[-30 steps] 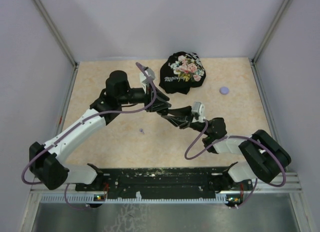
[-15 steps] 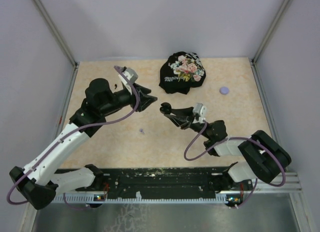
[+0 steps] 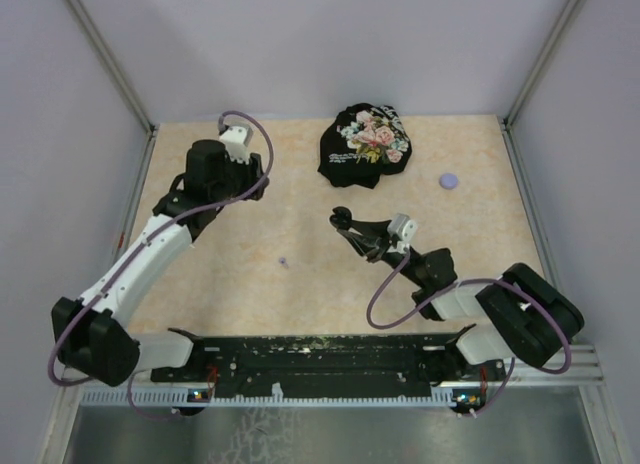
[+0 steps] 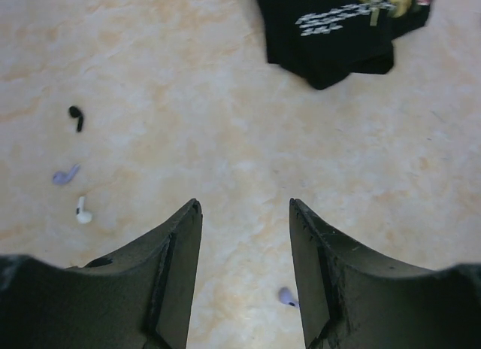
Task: Insert the wireless bluetooth earbuds into the charging case
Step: Pick up the earbud from the center of the board.
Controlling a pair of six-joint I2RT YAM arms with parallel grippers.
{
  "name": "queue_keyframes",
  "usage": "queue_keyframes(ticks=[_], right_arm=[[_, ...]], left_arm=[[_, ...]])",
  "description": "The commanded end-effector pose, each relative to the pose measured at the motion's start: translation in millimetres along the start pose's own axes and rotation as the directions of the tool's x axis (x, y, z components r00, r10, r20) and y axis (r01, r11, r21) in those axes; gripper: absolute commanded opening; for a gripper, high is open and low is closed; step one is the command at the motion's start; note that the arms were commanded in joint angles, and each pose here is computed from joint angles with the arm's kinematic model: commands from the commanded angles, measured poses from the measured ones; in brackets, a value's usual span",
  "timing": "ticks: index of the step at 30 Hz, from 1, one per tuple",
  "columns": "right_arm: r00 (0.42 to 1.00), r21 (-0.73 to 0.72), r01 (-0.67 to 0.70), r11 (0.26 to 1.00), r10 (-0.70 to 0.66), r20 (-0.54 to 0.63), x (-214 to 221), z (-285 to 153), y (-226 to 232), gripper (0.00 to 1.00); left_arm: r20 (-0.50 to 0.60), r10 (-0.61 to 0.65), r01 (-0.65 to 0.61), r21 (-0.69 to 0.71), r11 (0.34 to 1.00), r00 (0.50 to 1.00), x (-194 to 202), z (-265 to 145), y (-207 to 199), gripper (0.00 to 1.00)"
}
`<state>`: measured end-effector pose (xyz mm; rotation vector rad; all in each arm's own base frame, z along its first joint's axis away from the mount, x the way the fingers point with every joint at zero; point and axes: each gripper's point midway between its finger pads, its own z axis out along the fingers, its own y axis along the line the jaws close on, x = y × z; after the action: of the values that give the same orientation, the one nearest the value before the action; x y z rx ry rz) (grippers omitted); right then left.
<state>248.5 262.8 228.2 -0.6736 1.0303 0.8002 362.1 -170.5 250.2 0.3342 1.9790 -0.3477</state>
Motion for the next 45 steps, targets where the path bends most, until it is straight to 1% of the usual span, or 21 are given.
queue_keyframes(ticks=[1, 7, 12, 14, 16, 23, 27, 33, 45], right_arm=[[0.985, 0.042, 0.109, 0.993, -0.114, 0.132, -37.3, -1.3, -7.8, 0.00], [0.983, 0.068, 0.131, 0.989, -0.139, 0.119, -31.9, -5.3, -13.9, 0.00], [0.983, 0.085, 0.147, 0.985, -0.155, 0.099, -26.8, -9.3, -17.1, 0.00], [0.983, 0.091, 0.150, 0.984, -0.158, 0.091, -24.7, -10.5, -18.2, 0.00], [0.983, 0.093, 0.150, 0.984, -0.158, 0.089, -24.0, -10.2, -18.6, 0.00], [0.984, 0.093, 0.152, 0.984, -0.160, 0.083, -21.2, -10.0, -19.4, 0.00], [0.984, 0.093, 0.155, 0.984, -0.162, 0.078, -19.2, -10.0, -20.3, 0.00], [0.984, 0.095, 0.154, 0.983, -0.161, 0.073, -17.5, -10.2, -21.4, 0.00], [0.985, 0.092, 0.150, 0.984, -0.156, 0.068, -15.3, -9.7, -21.9, 0.00]], left_arm=[[-0.041, -0.078, 0.073, -0.106, 0.992, 0.996, 5.6, 16.4, 43.2, 0.56], [-0.110, -0.131, 0.101, -0.240, 0.966, 0.985, 22.4, 48.7, 100.1, 0.55], [-0.177, -0.151, 0.081, -0.349, 0.934, 0.973, 44.2, 72.9, 144.0, 0.54], [-0.208, -0.165, 0.078, -0.372, 0.925, 0.964, 54.2, 87.8, 159.3, 0.54], [-0.216, -0.178, 0.086, -0.377, 0.922, 0.960, 54.9, 103.1, 171.7, 0.53], [-0.284, -0.227, 0.095, -0.414, 0.906, 0.931, 79.0, 147.8, 207.4, 0.51], [-0.302, -0.248, 0.102, -0.427, 0.899, 0.921, 85.6, 165.2, 222.4, 0.49], [-0.296, -0.247, 0.105, -0.422, 0.900, 0.923, 88.0, 182.4, 235.3, 0.47], [-0.337, -0.234, 0.102, -0.366, 0.925, 0.912, 108.0, 208.6, 234.7, 0.40]])
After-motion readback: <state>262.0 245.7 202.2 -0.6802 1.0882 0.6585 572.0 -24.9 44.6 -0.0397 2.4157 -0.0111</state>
